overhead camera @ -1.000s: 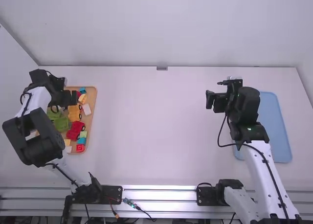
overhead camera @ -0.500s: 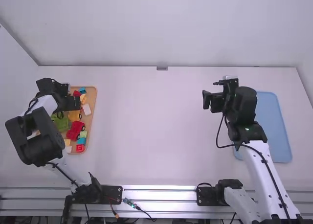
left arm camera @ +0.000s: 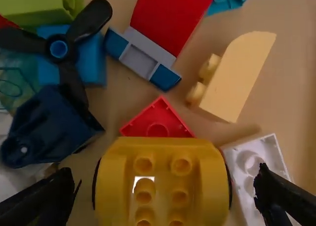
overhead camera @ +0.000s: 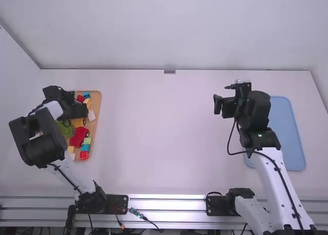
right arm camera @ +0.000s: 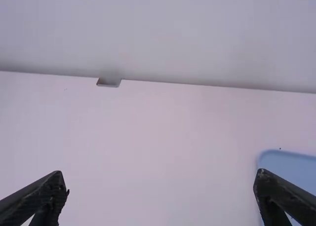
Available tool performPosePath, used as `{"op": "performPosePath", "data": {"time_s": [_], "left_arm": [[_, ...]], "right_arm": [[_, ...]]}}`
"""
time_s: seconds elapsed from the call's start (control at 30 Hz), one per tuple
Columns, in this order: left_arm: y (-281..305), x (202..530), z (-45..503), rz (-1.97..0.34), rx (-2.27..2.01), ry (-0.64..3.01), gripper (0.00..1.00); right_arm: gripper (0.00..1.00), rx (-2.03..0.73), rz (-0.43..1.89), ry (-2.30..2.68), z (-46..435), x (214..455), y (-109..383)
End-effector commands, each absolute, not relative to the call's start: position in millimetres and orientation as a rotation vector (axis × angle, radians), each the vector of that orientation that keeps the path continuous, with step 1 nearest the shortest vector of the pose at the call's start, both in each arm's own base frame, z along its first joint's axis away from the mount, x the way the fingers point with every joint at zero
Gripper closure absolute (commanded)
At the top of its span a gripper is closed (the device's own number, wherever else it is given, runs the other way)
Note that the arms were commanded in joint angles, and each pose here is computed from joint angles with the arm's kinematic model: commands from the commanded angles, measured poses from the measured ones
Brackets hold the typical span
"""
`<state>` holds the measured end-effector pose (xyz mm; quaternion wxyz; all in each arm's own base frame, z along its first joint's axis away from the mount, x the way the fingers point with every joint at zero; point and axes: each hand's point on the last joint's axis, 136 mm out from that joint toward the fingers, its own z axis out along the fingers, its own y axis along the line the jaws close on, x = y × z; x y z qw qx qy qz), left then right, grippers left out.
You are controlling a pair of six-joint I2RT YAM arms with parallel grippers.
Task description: Assemble lego blocks to make yellow taxi
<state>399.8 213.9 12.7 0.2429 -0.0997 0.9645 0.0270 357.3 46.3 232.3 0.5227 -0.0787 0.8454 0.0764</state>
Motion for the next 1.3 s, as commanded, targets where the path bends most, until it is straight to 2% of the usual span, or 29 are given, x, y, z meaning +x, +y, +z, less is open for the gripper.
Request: {"op": "performPosePath", "data": {"time_s": [0.0,0.17,0.2,0.27,0.53,0.6,0.77,0.97,1.2,1.27], "left_arm": [[209,398,-2,0.034,-0.311,2.655,0.05],[211,401,-2,0.042,-0.307,2.639,0.12],[213,402,-1,0.045,-0.314,2.634,0.19],[213,404,0,0.044,-0.333,2.625,0.26],[211,405,0,0.041,-0.334,2.62,0.34],[212,405,0,0.038,-0.358,2.619,0.32],[212,405,0,0.034,-0.363,2.616,0.36],[212,406,0,0.035,-0.367,2.612,0.46],[214,409,3,0.031,-0.413,2.589,0.51],[215,411,7,0.028,-0.433,2.577,0.57]], "right_arm": [[0.01,-0.197,0.185,1.988,249,362,49],[0.01,-0.198,0.184,1.988,249,362,49],[0.01,-0.197,0.185,1.986,250,362,49],[0.01,-0.198,0.185,1.985,250,362,49],[0.01,-0.197,0.184,1.985,250,362,49],[0.01,-0.198,0.184,1.986,250,362,49],[0.01,-0.198,0.185,1.985,250,362,49],[0.01,-0.198,0.184,1.985,250,362,49],[0.01,-0.198,0.184,1.982,251,363,49],[0.01,-0.198,0.184,1.981,251,363,49]]}}
